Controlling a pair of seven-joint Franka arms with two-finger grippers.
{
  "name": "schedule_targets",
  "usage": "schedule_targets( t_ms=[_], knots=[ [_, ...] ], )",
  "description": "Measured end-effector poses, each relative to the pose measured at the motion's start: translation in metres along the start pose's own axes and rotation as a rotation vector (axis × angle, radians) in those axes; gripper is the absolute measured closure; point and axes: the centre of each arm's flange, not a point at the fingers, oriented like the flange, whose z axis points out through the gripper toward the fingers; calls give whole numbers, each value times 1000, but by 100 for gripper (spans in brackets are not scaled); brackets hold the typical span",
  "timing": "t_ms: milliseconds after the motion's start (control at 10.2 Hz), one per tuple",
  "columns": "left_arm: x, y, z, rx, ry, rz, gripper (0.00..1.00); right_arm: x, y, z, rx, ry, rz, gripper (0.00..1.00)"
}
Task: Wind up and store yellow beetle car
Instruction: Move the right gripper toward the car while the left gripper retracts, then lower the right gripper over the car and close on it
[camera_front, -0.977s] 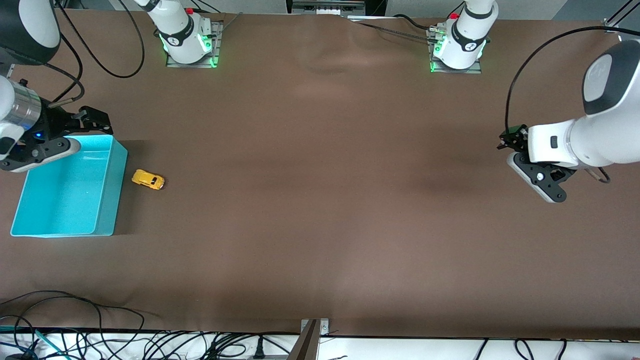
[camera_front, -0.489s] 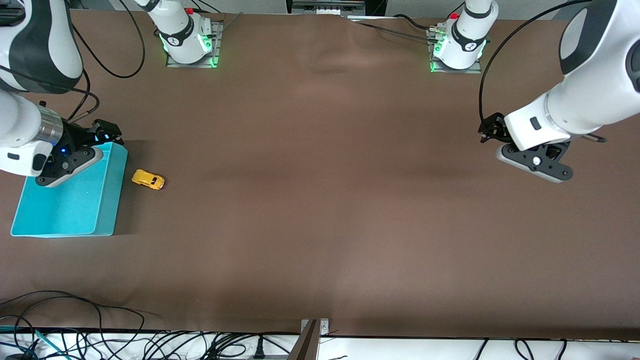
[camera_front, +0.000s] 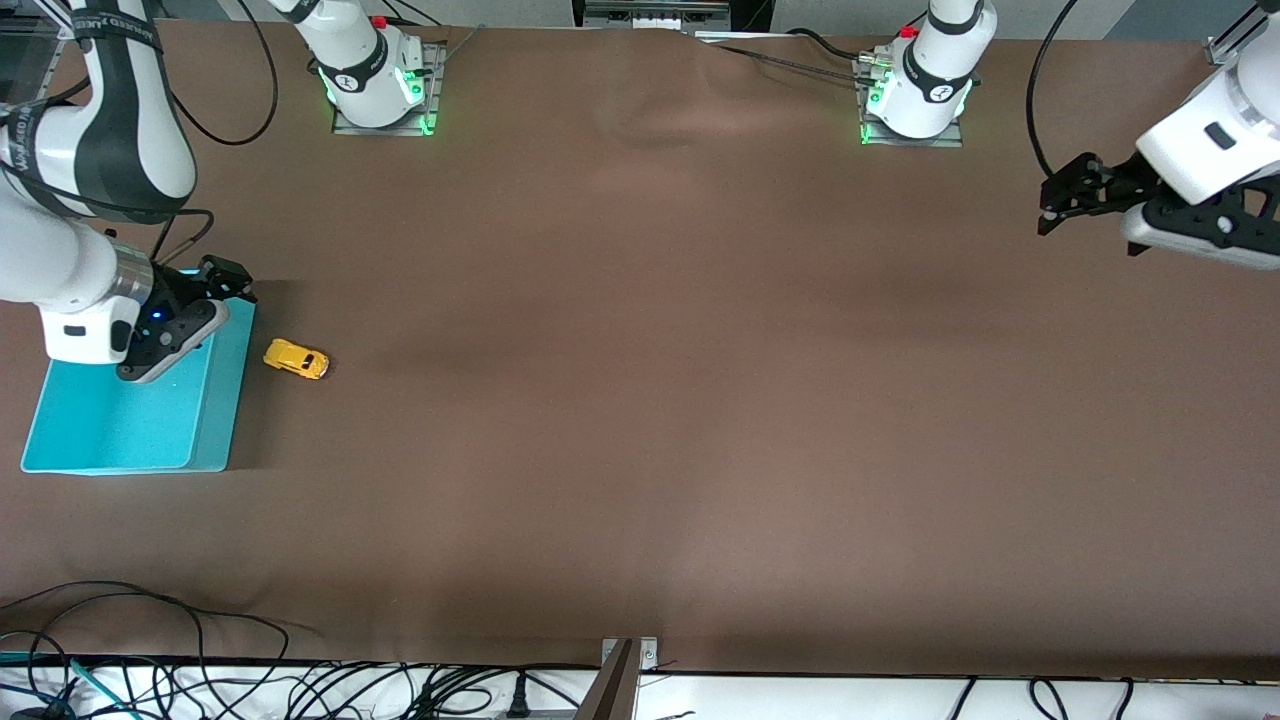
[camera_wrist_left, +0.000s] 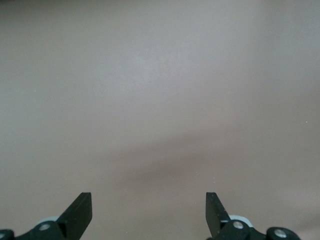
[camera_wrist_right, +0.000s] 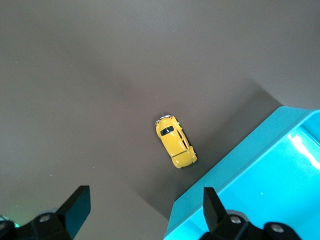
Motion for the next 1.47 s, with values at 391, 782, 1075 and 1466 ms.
schedule_targets(
  t_ms=[391,782,1075,1466],
  knots=[
    [1,10,6,-1,-15,-29,0,-5,-5,44,-12,11,-101,0],
    [3,18,9,-1,-32,-19,0,-10,-10,69,-5,5,-170,0],
    [3,15,2,-1,-17,-27,0,-9,-8,85,-8,7,-213,0],
    [2,1,-10,0,9,-55,0,-19,-10,124,-18,13,-241,0]
  ],
)
